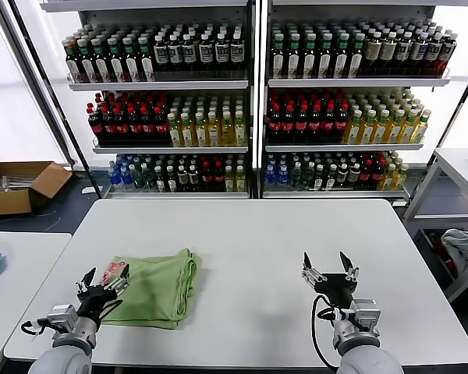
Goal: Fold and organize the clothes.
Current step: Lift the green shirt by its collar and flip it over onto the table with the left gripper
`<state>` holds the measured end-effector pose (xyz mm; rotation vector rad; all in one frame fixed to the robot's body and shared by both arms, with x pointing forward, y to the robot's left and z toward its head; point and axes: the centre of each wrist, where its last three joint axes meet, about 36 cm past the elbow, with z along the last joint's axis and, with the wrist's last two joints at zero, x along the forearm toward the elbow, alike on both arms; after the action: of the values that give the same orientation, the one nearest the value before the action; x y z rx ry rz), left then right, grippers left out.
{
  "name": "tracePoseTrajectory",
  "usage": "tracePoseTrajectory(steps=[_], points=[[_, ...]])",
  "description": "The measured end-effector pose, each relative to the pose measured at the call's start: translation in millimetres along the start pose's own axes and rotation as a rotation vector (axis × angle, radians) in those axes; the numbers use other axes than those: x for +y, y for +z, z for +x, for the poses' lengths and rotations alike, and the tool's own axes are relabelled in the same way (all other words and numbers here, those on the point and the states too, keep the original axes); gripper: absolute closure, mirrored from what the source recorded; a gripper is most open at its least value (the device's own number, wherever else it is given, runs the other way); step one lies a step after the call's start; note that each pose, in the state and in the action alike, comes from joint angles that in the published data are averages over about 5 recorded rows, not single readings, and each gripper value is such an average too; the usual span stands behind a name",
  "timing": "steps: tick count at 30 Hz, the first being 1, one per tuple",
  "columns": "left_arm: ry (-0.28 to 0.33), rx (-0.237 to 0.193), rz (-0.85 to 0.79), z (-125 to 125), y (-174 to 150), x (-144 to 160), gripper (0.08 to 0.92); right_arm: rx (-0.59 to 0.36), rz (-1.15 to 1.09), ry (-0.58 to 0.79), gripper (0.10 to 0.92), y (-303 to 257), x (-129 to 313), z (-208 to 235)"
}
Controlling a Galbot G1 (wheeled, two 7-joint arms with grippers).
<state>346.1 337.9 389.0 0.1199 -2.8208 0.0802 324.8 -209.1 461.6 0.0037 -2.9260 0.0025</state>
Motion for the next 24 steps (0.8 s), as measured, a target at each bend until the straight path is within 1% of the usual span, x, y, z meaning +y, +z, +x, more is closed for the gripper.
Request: tracePoseTrajectory(steps=[9, 17, 24], points=[[0.007, 0.049, -0.009, -8.5, 14.4, 9.3, 0.177, -0.001, -0.002, -0.002, 0.2, 0.9, 1.1, 1.4], [0.01, 0.079, -0.011, -12.6, 22.6, 18.1, 0.178, 0.0, -0.005, -0.008, 0.2, 1.9, 2.0, 2.6], [0.018, 0.103, 0.001, -14.3, 29.7, 20.9, 0.222, -0.005, -0.005, -0.013, 0.2, 0.7, 2.3, 4.3]])
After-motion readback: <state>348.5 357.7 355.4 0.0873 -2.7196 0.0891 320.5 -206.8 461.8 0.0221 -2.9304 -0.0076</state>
